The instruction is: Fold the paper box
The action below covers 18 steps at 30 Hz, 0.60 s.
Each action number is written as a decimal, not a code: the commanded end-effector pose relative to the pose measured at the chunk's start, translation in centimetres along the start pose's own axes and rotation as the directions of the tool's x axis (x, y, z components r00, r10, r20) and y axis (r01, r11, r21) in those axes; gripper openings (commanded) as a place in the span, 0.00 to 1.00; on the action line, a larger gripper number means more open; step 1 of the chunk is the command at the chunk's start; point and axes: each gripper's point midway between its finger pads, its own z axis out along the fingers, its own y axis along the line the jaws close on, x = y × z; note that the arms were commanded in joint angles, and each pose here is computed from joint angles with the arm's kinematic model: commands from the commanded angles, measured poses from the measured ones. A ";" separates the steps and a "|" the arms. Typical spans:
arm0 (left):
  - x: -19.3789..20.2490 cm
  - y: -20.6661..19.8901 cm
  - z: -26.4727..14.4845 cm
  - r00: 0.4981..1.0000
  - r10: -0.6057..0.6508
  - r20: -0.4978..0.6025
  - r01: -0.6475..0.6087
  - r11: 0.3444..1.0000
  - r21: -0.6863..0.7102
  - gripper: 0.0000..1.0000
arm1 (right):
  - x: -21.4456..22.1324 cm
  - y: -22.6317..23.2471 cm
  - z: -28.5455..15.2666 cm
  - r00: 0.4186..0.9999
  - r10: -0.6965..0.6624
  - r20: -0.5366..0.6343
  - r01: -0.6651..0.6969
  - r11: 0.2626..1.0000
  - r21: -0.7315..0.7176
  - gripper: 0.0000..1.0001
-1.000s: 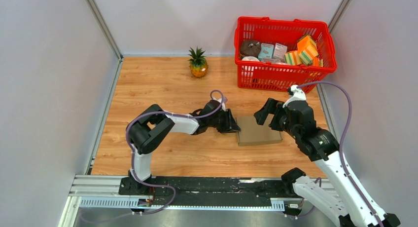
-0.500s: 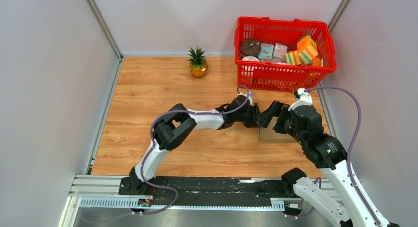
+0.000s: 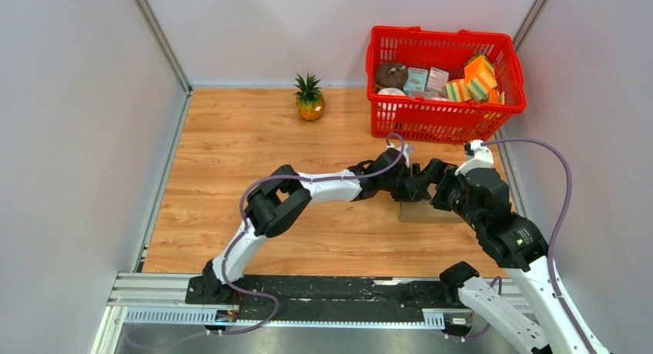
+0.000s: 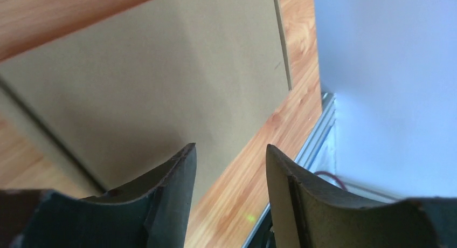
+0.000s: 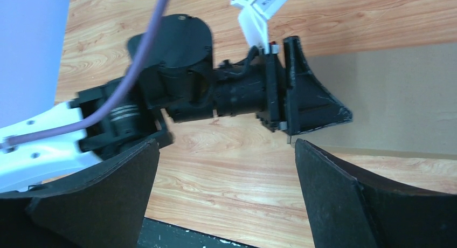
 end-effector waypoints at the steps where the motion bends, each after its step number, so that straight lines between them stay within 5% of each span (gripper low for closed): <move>1: -2.2 -1.8 -6.0 0.978 0.193 0.073 -0.187 0.979 -0.083 0.61 | -1.4 0.4 -0.7 0.999 -0.005 0.049 0.006 1.000 -0.008 1.00; 8: -3.4 2.8 -11.0 0.984 0.105 0.143 -0.088 0.988 -0.125 0.64 | -1.7 0.6 -0.8 0.998 -0.002 0.062 0.003 1.000 -0.019 1.00; 18: -1.7 3.0 -6.0 0.998 -0.023 0.058 0.022 1.000 0.017 0.50 | -1.8 0.7 -1.0 0.998 -0.004 0.059 0.006 1.000 -0.024 1.00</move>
